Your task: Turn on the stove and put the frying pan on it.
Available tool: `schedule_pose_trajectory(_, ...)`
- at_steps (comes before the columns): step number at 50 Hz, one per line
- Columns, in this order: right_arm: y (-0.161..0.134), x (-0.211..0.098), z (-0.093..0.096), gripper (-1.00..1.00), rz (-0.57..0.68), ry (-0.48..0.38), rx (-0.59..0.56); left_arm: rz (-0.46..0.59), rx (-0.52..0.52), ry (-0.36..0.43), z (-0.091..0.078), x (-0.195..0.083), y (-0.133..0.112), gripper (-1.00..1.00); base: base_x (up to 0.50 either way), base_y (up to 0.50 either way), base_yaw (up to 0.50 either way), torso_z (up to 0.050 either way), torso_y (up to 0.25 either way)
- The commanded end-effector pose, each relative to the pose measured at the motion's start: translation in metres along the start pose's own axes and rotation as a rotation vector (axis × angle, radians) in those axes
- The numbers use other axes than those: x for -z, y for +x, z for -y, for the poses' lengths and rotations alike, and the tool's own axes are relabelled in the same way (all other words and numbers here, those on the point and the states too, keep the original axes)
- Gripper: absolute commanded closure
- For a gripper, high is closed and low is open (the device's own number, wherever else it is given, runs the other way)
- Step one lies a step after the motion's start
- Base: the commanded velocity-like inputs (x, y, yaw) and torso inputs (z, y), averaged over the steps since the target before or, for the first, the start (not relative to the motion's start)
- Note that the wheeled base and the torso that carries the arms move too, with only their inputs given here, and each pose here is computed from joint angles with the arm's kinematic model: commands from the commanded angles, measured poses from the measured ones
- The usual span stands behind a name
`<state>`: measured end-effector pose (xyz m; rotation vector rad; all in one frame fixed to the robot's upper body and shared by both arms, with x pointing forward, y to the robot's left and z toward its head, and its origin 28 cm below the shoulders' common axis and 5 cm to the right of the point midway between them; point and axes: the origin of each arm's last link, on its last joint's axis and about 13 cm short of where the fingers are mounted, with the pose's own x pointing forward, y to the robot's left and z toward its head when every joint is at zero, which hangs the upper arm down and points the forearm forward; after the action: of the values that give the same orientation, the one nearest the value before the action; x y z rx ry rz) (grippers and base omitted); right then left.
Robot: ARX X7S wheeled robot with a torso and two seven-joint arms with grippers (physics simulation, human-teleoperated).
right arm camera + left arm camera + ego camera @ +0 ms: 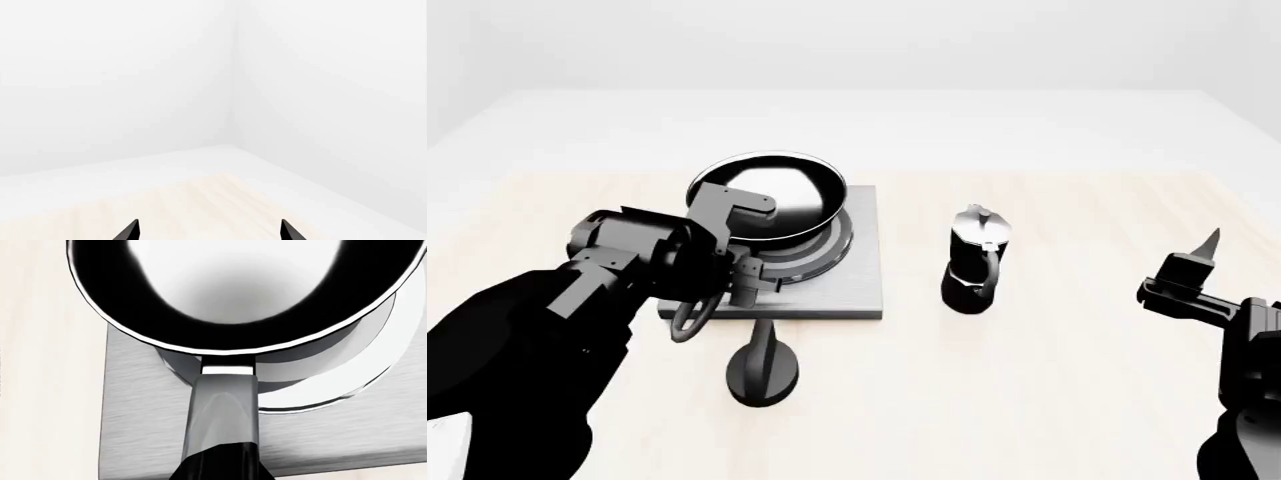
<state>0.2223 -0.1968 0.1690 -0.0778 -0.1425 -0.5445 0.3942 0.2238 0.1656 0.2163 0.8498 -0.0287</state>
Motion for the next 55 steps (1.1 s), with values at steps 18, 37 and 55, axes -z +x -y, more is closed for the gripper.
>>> schedule_pose_trajectory(18, 0.0, 0.002, 0.003, -1.0, -0.01, 0.025, -0.002, -0.038, 0.16, 0.066, 0.016, -0.002, -0.001, -1.0, 0.0, 0.0, 0.0, 0.0, 0.0)
schedule_pose_trajectory(37, 0.001, -0.004, 0.002, -1.0, 0.0, 0.02, 0.0, 0.172, 0.184, 0.167, -0.014, -0.056, -0.116, -1.0, 0.0, 0.0, 0.0, 0.0, 0.0)
schedule_pose_trajectory(55, 0.004, -0.03, -0.016, -1.0, 0.066, 0.049, -0.114, 0.841, 0.267, 0.147, -0.022, -0.045, -0.24, -1.0, 0.0, 0.0, 0.0, 0.0, 0.0)
